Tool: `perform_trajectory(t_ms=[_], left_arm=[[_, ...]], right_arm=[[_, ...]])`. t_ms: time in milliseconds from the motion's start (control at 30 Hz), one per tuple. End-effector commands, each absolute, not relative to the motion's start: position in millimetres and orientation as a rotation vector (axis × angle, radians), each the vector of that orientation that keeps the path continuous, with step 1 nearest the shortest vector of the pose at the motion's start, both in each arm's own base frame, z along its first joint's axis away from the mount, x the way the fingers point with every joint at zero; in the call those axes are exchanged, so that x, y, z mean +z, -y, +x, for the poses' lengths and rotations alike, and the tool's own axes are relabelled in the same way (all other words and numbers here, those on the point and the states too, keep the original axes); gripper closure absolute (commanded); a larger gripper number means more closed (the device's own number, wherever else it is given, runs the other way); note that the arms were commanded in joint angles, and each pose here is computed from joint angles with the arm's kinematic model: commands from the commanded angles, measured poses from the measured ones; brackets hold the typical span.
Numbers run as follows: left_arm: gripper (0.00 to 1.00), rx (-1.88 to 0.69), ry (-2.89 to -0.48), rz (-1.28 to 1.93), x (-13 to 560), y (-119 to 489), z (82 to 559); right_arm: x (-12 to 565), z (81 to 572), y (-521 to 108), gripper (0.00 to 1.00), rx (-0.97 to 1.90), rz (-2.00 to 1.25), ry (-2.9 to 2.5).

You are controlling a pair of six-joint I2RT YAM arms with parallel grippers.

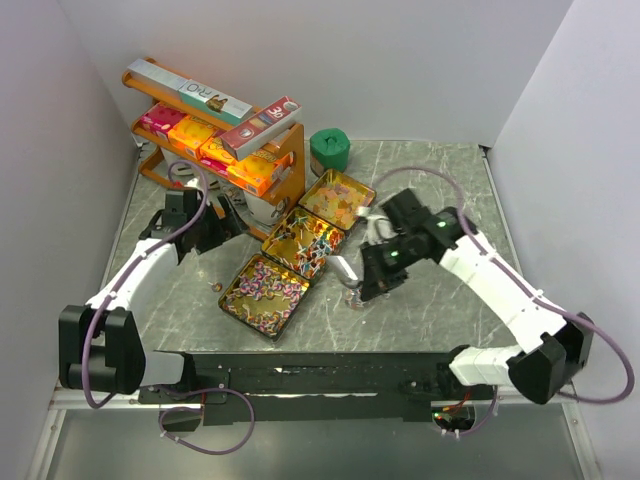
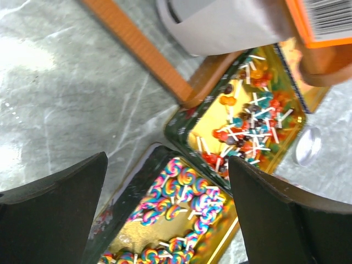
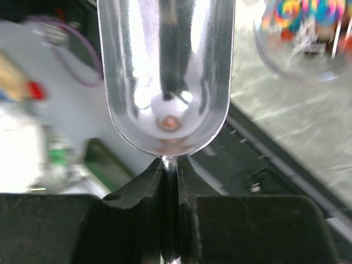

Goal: Pack the candies
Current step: Place the fake candies in the packing bottle, then adjust the spatula.

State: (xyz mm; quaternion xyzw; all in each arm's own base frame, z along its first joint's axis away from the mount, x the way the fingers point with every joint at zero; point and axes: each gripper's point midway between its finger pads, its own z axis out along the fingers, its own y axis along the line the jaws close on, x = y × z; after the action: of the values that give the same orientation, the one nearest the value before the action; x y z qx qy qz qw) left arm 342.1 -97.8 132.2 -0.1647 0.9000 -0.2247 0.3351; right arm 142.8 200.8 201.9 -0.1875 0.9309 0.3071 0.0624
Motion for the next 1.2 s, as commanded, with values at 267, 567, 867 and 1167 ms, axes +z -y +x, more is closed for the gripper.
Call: perform_trajectory(t_ms=[267,567,867,1167], left_arm=[[0.02,-0.784,-2.283,-0.300,177,124,339],[0.04,-1.070,-2.219,0.015,203,163,317],[0.09,-1.308,-2.119,0.272,225,199,285],[0.25,-1.369,-2.122,0.368,216,217,270]], right_arm=[[175,191,-227,1.00,0.418,-0.880,-2.566],[188,212,-249,1.00,0.297,-1.120,-2.334],[199,230,-281,1.00,0.246,-1.229,-2.179],[221,248,-298,1.00,0.232,-1.192,-2.068]])
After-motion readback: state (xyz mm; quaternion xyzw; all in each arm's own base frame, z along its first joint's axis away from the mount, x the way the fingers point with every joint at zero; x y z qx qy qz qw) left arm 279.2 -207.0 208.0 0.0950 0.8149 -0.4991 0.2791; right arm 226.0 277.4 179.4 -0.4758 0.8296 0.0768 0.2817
